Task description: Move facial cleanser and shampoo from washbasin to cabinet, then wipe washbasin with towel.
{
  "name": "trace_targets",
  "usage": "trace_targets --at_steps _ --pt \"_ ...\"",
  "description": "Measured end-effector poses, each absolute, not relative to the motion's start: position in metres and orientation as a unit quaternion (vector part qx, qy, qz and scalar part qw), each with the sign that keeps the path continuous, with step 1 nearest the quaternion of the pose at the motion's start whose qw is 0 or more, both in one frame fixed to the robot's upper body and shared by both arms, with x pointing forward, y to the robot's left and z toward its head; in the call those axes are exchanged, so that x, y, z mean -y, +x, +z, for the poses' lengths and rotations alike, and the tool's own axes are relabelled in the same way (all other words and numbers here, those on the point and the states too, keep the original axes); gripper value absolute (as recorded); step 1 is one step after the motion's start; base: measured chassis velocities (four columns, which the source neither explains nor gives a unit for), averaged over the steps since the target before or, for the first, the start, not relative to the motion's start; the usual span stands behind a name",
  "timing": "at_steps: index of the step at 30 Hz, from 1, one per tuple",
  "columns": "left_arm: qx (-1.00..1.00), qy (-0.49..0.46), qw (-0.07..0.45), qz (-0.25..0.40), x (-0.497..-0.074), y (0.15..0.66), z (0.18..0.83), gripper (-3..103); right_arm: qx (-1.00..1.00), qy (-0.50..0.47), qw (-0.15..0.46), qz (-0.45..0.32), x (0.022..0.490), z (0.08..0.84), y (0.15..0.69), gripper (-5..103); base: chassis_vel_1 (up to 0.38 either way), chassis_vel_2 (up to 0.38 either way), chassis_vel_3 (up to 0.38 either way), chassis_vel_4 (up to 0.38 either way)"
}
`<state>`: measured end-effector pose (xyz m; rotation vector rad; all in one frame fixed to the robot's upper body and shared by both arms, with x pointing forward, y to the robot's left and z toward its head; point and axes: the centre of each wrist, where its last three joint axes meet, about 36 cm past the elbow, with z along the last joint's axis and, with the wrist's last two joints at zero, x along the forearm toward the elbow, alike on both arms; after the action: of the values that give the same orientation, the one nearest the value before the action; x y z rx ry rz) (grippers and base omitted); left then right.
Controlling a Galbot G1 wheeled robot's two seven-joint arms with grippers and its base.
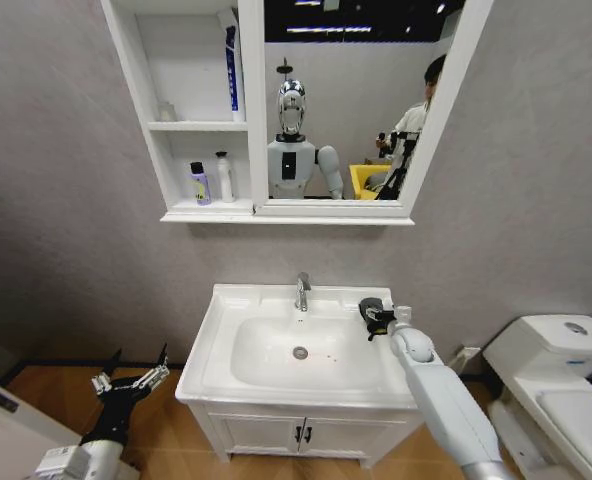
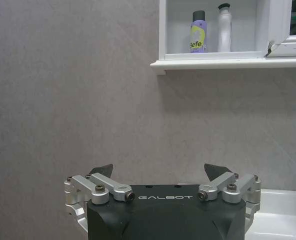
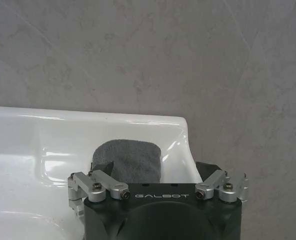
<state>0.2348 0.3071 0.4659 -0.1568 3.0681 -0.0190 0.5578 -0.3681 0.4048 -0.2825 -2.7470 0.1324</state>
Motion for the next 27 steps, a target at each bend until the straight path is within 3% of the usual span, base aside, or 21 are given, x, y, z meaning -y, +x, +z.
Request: trace_targets --at_steps 5,8,12,15,27 --pt "-0.998 -0.051 0.035 -0.006 -0.307 0.235 0.466 100 0.976 -0.103 0.186 0.052 0.371 0.400 0.562 90 0.000 0.000 0.000 0.000" --pt "-0.998 -0.051 0.035 -0.006 -0.307 0.235 0.466 100 0.976 -0.102 0.187 0.051 0.373 0.397 0.565 95 0.000 0.000 0.000 0.000" --pt "-0.998 -0.051 0.035 -0.006 -0.307 0.235 0.466 100 0.977 -0.093 0.188 0.048 0.373 0.393 0.567 82 0.000 0.000 0.000 0.000" --pt "-0.998 -0.051 0.035 -0.006 -0.307 0.235 0.466 100 0.978 -0.086 0.187 0.043 0.369 0.389 0.568 79 0.000 0.000 0.000 0.000" --pt "-0.998 -0.051 0.035 -0.006 -0.307 0.235 0.466 100 0.980 -0.075 0.180 0.042 0.360 0.387 0.558 79 0.000 0.000 0.000 0.000"
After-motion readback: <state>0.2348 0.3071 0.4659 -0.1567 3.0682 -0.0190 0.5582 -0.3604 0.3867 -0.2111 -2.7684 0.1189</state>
